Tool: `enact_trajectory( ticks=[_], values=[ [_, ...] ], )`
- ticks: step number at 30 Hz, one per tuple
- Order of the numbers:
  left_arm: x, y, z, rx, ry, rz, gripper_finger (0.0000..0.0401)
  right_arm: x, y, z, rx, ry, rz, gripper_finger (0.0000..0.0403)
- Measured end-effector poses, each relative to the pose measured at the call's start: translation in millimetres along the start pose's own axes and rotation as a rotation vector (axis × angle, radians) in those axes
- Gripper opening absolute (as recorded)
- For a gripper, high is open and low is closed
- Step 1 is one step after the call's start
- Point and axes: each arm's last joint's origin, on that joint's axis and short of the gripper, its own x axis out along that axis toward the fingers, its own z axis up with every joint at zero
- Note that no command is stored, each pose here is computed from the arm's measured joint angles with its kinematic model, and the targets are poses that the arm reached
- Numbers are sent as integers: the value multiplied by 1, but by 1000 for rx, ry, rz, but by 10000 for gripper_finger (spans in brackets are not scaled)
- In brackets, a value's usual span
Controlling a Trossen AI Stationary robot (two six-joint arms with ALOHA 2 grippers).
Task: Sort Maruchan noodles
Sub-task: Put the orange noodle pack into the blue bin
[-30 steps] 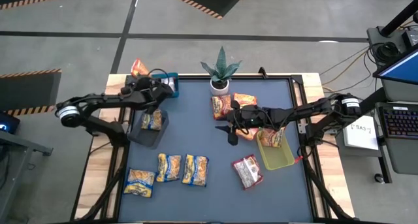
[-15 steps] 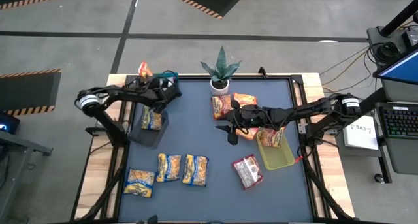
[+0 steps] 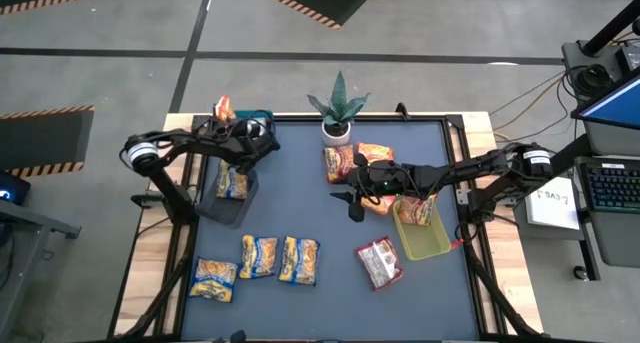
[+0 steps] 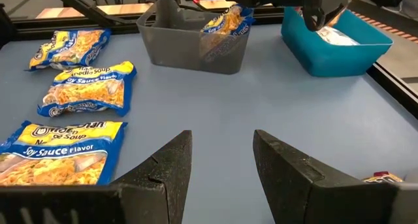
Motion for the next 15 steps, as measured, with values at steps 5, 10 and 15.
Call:
enact_trajectory(
  ticks=[5,10,15],
  values=[
    [0,0,-1,12,32,-27,127,0,0,0,0,2,0,155],
    [-1,0,-2,22,66,-55,159,0,0,-1,0,7,1,155],
    [-4,1,-3,41,77,-78,190,0,0,-1,0,9,0,155]
  ],
)
